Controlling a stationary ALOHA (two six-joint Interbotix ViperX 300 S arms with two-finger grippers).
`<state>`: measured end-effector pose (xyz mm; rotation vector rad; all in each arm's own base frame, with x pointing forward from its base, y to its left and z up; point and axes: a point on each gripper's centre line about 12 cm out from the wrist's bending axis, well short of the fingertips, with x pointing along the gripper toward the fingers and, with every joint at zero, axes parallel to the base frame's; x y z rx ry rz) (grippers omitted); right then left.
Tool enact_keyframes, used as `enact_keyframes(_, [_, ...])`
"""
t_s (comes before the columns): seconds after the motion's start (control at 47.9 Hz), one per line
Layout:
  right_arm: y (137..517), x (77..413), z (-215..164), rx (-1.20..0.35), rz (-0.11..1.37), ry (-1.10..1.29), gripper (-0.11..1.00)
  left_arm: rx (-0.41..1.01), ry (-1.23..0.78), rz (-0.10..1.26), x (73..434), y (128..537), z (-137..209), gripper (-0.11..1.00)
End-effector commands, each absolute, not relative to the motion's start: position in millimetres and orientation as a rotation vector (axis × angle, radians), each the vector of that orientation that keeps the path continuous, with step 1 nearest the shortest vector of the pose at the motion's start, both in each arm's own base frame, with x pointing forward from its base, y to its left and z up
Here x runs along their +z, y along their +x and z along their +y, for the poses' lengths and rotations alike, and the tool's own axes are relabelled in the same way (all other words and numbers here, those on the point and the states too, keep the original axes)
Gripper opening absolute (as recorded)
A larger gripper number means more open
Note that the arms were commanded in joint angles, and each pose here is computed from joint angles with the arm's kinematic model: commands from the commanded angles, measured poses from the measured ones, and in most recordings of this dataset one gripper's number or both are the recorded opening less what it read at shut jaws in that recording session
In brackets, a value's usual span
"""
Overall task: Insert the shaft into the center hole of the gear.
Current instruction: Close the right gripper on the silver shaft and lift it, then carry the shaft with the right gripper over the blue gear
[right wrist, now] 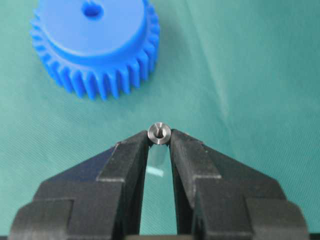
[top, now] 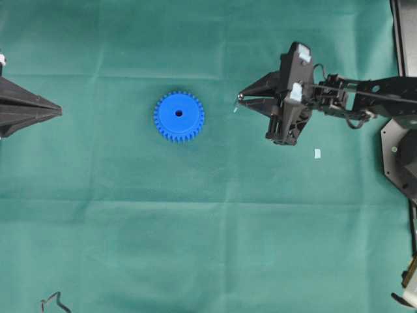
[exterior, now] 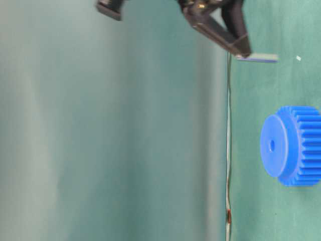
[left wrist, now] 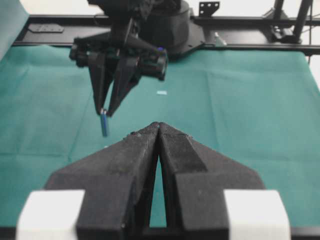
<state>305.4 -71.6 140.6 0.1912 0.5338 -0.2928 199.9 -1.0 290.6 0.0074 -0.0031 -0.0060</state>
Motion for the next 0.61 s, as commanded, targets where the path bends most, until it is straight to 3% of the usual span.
enact_keyframes(0.0, [309.2, 159.9, -72.2, -0.286, 0.499, 0.188, 0.17, -0.008, 0.010, -0.026, 300.1, 202.2, -1.4, 0.00])
enact_keyframes(0.585, [325.1, 171.0, -70.4, -0.268, 0.487, 0.189, 0.17, -0.008, 0.010, -0.026, 300.1, 202.2, -1.4, 0.00])
